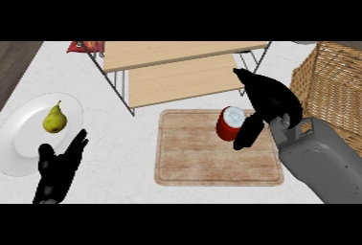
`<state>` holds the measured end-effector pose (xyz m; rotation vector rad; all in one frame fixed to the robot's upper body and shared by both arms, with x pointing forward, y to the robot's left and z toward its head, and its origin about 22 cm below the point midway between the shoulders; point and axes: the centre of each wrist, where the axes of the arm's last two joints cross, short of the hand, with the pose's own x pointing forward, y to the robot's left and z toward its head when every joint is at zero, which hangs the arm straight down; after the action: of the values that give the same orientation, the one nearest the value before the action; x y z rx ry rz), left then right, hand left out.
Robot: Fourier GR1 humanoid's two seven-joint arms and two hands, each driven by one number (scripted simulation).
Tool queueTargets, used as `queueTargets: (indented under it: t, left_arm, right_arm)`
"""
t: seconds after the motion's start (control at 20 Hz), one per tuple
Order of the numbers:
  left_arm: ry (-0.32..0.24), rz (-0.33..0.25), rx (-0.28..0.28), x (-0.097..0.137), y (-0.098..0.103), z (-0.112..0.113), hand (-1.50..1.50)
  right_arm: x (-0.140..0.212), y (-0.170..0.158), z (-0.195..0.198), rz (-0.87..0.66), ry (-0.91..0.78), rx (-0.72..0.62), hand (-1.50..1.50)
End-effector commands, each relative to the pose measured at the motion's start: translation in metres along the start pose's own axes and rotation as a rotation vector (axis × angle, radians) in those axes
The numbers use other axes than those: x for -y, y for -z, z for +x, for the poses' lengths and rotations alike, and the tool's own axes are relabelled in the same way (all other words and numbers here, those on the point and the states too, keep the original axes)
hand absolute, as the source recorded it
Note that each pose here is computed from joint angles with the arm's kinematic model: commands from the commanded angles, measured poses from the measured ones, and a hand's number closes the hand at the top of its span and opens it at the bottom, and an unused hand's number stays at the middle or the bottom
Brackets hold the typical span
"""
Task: Pick the can from the cutting board and place it in the basket
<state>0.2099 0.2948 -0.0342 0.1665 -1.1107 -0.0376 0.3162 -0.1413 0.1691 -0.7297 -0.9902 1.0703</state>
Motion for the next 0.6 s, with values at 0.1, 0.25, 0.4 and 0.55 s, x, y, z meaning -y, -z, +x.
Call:
queueTargets:
  t: [0.1,0.25,0.4,0.55]
  left_arm:
    - [-0.002,-0.006,-0.111,-0.022,0.002,-0.017,0.0]
    - [-0.005,-0.021,-0.095,-0.001,-0.011,-0.018,0.0]
    - [-0.004,-0.001,-0.087,0.005,0.005,-0.013,0.0]
    - [0.0,-0.036,-0.103,-0.005,-0.011,-0.031,0.0]
  right_arm:
    - [-0.021,0.011,-0.01,-0.013,-0.012,-0.111,-1.5]
    - [-0.022,0.009,-0.001,-0.019,-0.003,-0.112,-1.5]
    - [-0.048,0.02,-0.01,-0.032,0.001,-0.101,-1.5]
    - [-0.049,0.021,-0.001,-0.023,0.014,-0.105,-1.5]
